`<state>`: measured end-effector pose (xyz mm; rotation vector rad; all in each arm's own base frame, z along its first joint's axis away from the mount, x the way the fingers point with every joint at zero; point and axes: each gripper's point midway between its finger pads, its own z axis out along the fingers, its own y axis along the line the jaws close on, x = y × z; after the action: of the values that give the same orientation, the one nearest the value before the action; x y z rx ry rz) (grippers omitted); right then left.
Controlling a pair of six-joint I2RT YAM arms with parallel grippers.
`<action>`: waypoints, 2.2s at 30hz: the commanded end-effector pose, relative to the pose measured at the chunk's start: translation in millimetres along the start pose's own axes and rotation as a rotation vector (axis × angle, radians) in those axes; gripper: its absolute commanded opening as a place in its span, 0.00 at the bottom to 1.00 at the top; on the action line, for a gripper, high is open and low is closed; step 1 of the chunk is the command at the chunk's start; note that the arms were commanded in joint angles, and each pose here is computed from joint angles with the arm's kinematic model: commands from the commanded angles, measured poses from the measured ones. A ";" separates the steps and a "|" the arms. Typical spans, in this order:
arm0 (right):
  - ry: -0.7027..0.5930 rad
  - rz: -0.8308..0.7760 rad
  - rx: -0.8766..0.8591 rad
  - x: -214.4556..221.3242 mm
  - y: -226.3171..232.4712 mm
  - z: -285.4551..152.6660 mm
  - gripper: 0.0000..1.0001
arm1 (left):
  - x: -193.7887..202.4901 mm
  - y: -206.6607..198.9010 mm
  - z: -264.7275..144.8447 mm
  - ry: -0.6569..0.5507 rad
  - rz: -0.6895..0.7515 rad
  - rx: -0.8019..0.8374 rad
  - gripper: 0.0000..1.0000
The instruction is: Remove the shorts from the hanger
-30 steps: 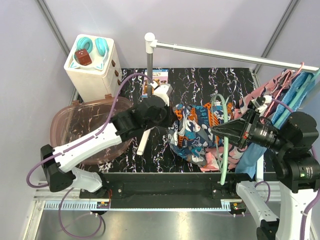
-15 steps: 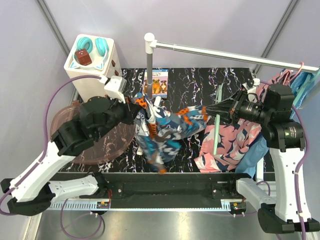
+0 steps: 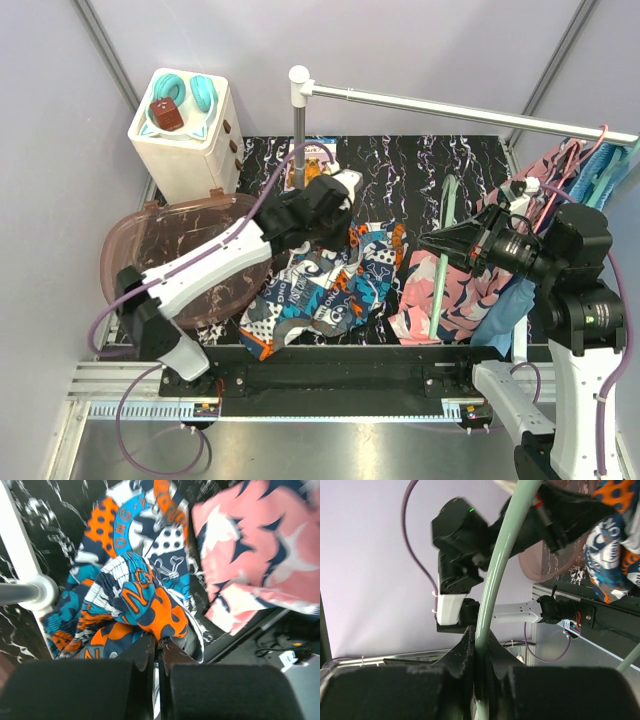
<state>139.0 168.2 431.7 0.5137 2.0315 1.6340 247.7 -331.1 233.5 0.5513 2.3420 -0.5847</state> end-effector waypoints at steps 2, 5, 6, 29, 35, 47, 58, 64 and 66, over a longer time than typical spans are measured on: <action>0.000 -0.044 -0.016 0.1 2.3 -0.5 0.00 | -20.5 -7.7 -1.8 -0.042 -0.041 -0.038 0.34; 0.010 -0.051 -0.004 1.3 -1.2 -0.2 0.00 | -5.6 -6.8 -3.6 -0.025 -0.013 -0.067 0.75; 0.009 -0.056 -0.002 1.0 -0.7 -0.4 0.00 | 3.0 -10.8 -4.1 -0.007 0.010 -0.059 0.81; 0.038 -0.031 0.037 9.9 -23.1 -0.3 0.00 | 166.1 -2.3 37.5 0.378 0.639 -0.142 0.94; 0.017 -0.029 0.047 3.8 -22.5 2.0 0.00 | 177.4 1.6 70.5 0.426 0.622 -0.127 0.95; 0.017 -0.055 0.054 -10.5 -15.9 10.8 0.00 | 191.5 29.6 97.9 0.487 0.580 -0.188 0.44; 0.062 -0.067 0.036 -3.1 -15.3 9.5 0.00 | 133.4 10.0 32.7 0.306 0.413 -0.182 0.00; 0.085 -0.091 0.032 3.8 -15.3 5.8 0.00 | 80.1 -3.6 -48.2 0.082 0.238 -0.103 0.00; 0.091 -0.088 0.035 5.1 -17.1 5.7 0.00 | 73.2 6.1 -63.0 0.057 0.159 -0.103 0.00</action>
<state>148.8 169.7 398.4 0.4961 2.1628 1.5828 165.7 -295.4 175.1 0.9415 2.3609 -0.2528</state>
